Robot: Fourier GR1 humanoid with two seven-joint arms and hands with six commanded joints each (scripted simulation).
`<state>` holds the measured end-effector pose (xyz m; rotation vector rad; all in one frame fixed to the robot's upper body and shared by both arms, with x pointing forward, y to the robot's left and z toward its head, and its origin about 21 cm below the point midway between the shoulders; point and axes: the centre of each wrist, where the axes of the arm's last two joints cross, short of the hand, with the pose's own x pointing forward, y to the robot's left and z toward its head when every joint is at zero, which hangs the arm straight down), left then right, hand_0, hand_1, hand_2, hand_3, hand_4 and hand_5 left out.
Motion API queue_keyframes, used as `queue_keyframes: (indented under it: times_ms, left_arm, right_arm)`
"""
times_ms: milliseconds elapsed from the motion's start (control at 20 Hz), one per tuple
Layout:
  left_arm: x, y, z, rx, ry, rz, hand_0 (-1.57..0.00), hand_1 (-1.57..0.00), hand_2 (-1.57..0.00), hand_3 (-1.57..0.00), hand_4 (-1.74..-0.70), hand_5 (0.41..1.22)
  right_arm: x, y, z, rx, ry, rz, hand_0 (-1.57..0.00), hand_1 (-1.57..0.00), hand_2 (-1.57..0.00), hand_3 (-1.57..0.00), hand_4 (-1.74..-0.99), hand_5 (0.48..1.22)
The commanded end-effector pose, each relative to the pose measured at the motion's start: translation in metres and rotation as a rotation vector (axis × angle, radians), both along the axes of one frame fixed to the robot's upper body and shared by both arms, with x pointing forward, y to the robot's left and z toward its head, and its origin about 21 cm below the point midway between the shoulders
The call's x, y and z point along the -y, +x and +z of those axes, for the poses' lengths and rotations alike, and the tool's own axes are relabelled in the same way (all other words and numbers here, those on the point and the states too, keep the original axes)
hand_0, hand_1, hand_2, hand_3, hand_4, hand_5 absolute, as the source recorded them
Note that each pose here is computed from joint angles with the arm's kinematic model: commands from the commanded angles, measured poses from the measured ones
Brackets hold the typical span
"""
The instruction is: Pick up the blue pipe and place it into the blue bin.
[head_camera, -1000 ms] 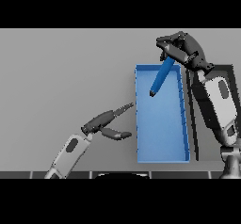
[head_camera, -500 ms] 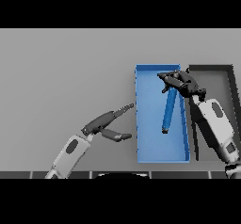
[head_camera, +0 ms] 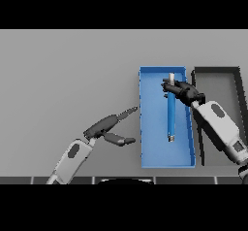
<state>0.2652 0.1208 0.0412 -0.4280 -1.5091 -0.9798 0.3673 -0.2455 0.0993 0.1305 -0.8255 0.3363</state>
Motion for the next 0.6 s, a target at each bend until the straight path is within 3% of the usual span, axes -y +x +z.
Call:
queue_keyframes:
  times_ms: [0, 300, 550]
  left_arm:
    - [0.0, 0.0, 0.001, 0.0, -0.003, -0.005, 0.0, 0.0, 0.0, 0.0, -0.89, 0.453]
    - [0.005, -0.001, -0.001, -0.005, -0.005, -0.004, 0.0, 0.0, 0.0, 0.0, -0.91, 0.457]
    - [0.004, 0.0, -0.001, -0.009, -0.012, 0.006, 0.0, 0.0, 0.0, 0.0, -0.92, 0.464]
  right_arm:
    - [-0.001, 0.0, -0.001, 0.01, -0.072, 0.049, -0.22, -0.19, -0.19, -0.15, -1.165, 0.924]
    - [-0.004, 0.002, -0.012, 0.041, -0.219, 0.132, -0.06, -0.05, -0.05, -0.04, -1.124, 0.738]
    - [-0.002, 0.0, -0.014, 0.061, -0.211, 0.131, -0.02, -0.02, -0.02, -0.01, -1.123, 0.689]
